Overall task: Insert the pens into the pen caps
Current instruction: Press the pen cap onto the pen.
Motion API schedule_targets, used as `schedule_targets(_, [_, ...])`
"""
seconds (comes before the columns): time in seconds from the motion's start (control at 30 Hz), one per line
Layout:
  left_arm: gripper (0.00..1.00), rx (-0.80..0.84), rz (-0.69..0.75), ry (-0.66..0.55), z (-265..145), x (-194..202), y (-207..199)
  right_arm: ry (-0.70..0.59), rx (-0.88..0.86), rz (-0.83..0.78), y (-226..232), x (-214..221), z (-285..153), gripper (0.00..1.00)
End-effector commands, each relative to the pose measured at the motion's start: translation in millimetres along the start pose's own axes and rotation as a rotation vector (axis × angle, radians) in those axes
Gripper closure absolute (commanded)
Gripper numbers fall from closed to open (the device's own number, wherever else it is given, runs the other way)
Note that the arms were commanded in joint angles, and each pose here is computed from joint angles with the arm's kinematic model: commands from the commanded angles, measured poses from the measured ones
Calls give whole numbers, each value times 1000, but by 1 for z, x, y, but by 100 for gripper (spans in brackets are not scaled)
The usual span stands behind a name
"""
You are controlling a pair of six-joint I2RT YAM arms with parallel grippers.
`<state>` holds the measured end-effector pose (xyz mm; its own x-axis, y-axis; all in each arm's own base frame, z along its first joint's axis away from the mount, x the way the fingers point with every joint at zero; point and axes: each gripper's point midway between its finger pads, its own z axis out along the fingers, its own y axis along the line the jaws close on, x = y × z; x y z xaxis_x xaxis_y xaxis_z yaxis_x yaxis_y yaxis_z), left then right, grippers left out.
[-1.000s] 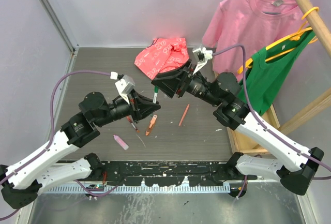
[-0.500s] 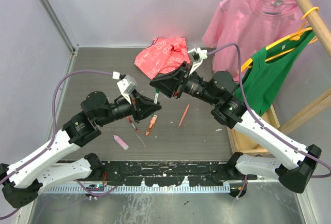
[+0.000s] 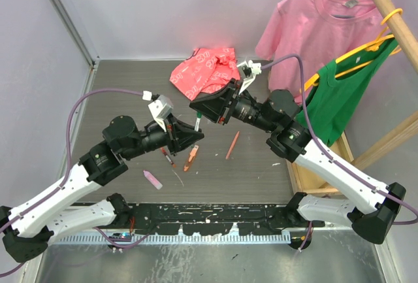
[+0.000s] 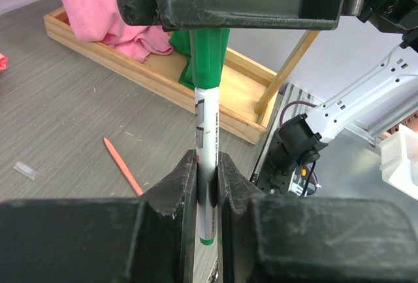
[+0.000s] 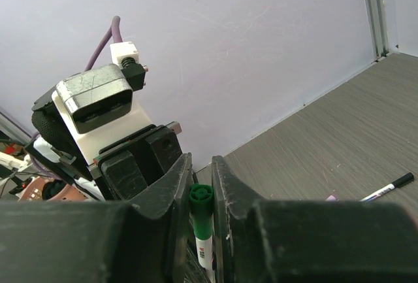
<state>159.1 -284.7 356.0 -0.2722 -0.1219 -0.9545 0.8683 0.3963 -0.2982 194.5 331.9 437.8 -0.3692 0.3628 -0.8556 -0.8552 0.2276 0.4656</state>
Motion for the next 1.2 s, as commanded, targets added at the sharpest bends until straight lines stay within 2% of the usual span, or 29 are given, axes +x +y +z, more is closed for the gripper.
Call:
schedule_targets(0.0, [100, -28, 15, -110, -4, -41, -2, 4, -53, 4, 10, 2, 0, 99])
schedule_targets(0.17, [100, -59, -13, -153, -4, -54, 0, 50, -4, -53, -5, 21, -3, 100])
schedule_targets(0.43, [100, -64, 21, -223, -4, -81, -3, 146, -13, -45, -5, 53, -5, 100])
schedule_targets(0.8, [100, -71, 88, -362, -12, -137, -12, 272, 9, -31, -3, 107, -11, 100])
schedule_targets(1.17, [100, -80, 115, -427, -28, -158, -18, 285, 92, -27, -19, 120, -30, 100])
